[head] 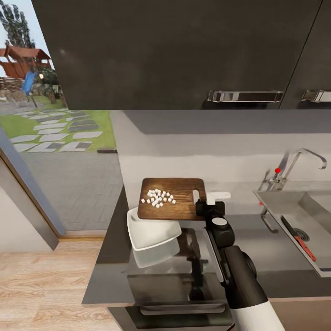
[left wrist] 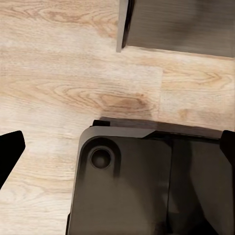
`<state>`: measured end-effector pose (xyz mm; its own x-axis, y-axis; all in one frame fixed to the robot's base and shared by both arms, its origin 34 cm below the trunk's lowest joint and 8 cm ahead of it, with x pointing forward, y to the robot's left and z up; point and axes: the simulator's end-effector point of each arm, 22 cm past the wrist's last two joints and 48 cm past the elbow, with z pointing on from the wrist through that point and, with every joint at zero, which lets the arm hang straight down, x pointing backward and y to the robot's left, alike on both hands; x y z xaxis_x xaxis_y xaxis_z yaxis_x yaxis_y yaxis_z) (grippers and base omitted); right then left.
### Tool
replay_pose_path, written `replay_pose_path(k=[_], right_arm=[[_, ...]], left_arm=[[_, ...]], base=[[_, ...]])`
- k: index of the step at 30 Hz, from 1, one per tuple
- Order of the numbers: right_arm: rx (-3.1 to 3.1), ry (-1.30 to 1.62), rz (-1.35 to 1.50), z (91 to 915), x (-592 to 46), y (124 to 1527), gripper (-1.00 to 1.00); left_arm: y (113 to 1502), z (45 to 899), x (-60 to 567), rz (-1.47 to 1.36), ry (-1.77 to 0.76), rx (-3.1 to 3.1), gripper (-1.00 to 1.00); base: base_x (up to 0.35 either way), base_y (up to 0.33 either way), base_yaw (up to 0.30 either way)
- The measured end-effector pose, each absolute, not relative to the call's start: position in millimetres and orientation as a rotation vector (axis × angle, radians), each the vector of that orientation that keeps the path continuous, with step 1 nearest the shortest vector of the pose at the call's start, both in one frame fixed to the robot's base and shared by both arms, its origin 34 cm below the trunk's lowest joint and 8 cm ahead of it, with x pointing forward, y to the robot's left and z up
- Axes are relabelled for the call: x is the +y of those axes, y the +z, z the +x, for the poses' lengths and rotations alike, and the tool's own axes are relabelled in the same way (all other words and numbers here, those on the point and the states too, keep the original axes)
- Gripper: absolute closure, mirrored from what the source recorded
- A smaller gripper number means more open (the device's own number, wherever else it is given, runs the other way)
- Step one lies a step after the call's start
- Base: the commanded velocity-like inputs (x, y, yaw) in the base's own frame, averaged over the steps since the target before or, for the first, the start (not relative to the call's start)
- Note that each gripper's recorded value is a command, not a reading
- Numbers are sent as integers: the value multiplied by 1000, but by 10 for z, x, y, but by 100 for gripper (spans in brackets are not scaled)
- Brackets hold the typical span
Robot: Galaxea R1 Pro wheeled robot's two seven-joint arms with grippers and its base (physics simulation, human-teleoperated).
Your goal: In the kitchen, take the Vidalia onion out of the sink, dice it on the chopping board with the paring knife, put the diced onion into the bowl on the countertop, then place both the paring knife and the chopping board into the sink.
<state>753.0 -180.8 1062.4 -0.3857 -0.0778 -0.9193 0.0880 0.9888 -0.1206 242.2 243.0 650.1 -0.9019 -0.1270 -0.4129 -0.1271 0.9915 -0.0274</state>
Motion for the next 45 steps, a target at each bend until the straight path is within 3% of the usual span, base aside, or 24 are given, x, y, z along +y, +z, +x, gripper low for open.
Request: replay_pose_path(k=[45], right_arm=[[1874,-160,6,7644,-1735,10508,100]], left_arm=[[6498,2416,2427,-182,0,2710,-100]], base=[[0,10,0]])
